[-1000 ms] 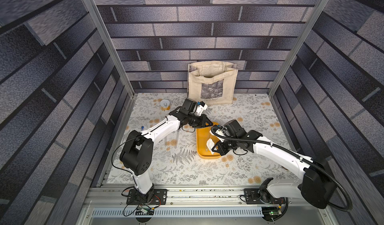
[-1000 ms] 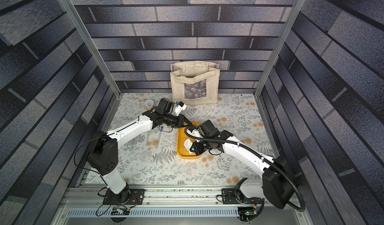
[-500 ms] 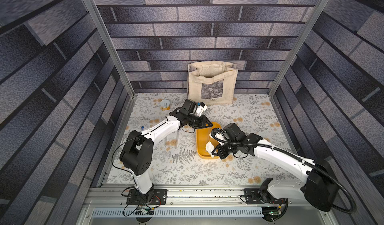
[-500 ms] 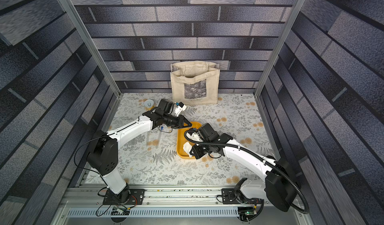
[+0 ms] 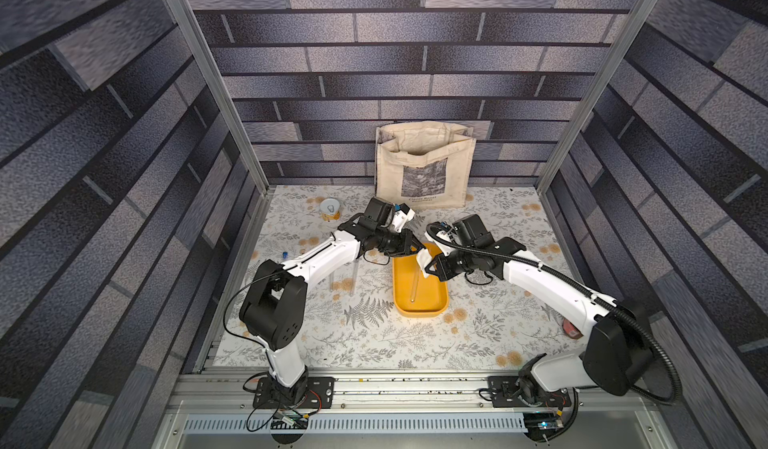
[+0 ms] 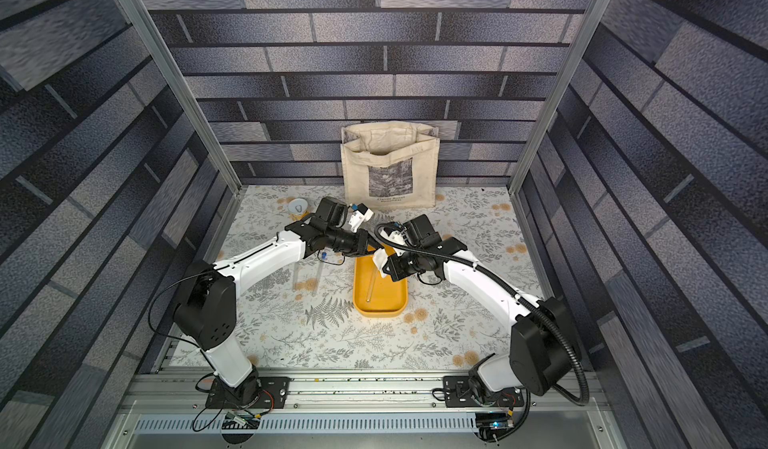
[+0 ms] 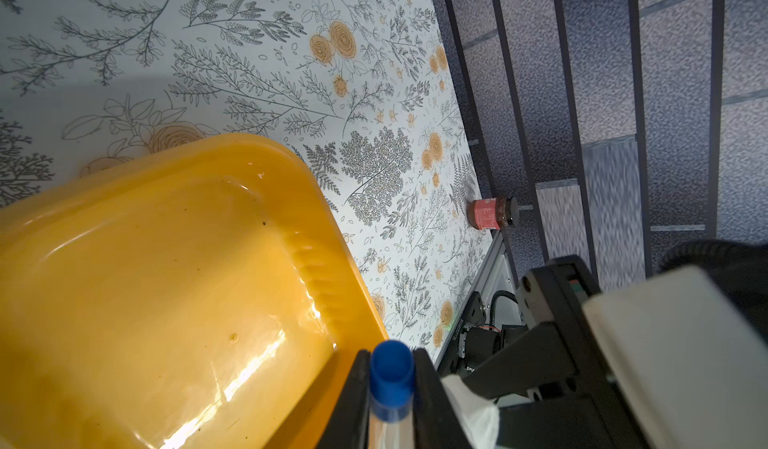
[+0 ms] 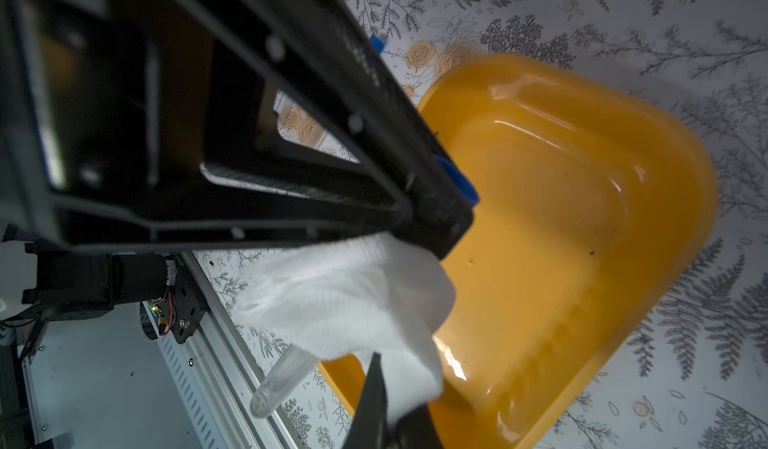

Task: Wipe the exteriors of test tubes
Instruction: Wipe the dirt from the test tube.

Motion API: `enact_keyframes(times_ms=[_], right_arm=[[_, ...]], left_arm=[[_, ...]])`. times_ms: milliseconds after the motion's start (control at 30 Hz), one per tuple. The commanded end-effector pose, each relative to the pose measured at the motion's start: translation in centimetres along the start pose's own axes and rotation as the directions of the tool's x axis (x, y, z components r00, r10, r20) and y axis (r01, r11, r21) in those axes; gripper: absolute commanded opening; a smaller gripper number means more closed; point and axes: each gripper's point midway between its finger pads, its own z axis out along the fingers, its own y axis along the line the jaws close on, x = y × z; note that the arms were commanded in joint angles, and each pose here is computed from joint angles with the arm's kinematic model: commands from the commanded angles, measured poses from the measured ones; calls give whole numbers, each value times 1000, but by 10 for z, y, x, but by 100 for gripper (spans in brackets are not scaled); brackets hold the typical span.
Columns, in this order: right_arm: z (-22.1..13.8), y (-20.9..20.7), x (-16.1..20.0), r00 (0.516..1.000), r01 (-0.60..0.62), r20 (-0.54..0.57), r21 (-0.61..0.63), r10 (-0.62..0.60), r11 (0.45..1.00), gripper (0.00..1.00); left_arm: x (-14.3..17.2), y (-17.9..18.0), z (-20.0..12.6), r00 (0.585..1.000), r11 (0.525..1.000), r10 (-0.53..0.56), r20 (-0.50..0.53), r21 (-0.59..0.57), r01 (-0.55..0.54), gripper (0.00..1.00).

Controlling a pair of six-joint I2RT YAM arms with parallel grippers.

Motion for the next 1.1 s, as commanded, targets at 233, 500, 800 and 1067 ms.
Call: enact_keyframes(times_ms=[233,500,800,1067], right_arm=[[1,9,29,998,21,-59,-20,-22,1000,0],[12,33,65,994,35,-105,-42,-40,999,0],[17,46,88,992,26,-121,-47,-31,999,0],[18,39,71,994,50,-99,-2,-50,999,0]], left_arm=[[-4,-8,-6,999,999,29,17,21,-29,19],[-5,-9,-7,999,999,30,19,20,-30,19],[-4,-10,-7,999,999,29,18,22,-29,19],[-3,-12,-6,999,999,29,17,27,-29,19]])
